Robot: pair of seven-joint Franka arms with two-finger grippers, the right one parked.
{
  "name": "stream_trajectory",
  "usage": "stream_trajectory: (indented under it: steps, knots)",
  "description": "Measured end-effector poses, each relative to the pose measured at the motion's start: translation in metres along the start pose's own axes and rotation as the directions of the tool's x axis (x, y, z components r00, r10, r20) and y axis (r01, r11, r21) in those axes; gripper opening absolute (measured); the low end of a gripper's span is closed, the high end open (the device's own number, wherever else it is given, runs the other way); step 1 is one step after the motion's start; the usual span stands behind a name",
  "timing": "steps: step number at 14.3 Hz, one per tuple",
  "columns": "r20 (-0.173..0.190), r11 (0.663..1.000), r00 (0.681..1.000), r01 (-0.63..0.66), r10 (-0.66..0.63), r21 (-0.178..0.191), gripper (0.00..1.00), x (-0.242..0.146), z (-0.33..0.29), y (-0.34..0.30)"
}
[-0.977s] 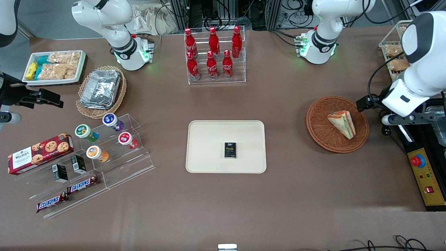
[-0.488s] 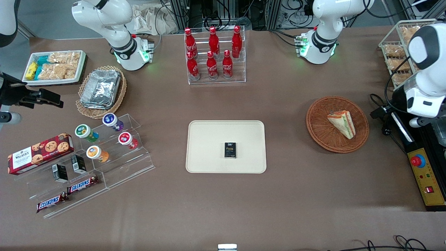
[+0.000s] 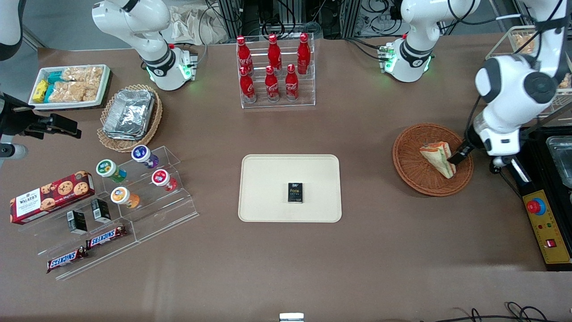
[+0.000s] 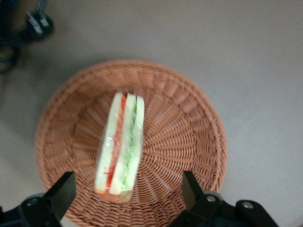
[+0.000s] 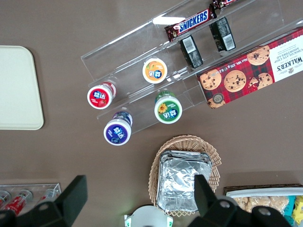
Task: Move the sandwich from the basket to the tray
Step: 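Close the left gripper on the sandwich's upright edge, then lift the sandwich up out of the basket with the left gripper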
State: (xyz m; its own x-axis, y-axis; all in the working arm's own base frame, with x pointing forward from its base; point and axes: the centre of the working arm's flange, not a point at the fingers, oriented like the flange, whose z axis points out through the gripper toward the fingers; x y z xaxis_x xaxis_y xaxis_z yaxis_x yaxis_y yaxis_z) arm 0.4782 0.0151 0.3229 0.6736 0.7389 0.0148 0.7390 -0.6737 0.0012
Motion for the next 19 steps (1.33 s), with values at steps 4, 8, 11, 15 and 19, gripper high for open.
stream_trajectory:
  steps: [4, 8, 11, 15, 19]
  knots:
    - [0.016, 1.000, 1.000, 0.004, -0.004, 0.004, 1.00, -0.008, 0.051, -0.008]
    - [0.024, 1.000, 1.000, -0.002, 0.002, 0.002, 0.97, -0.012, 0.086, -0.010]
    - [0.024, 1.000, 1.000, -0.013, 0.013, 0.001, 0.66, -0.012, 0.091, -0.010]
    - [0.012, 0.998, 0.998, -0.055, 0.055, -0.008, 0.39, -0.010, 0.084, -0.008]
    - [0.025, 0.983, 0.983, -0.185, 0.184, 0.015, 0.24, 0.000, 0.029, -0.001]
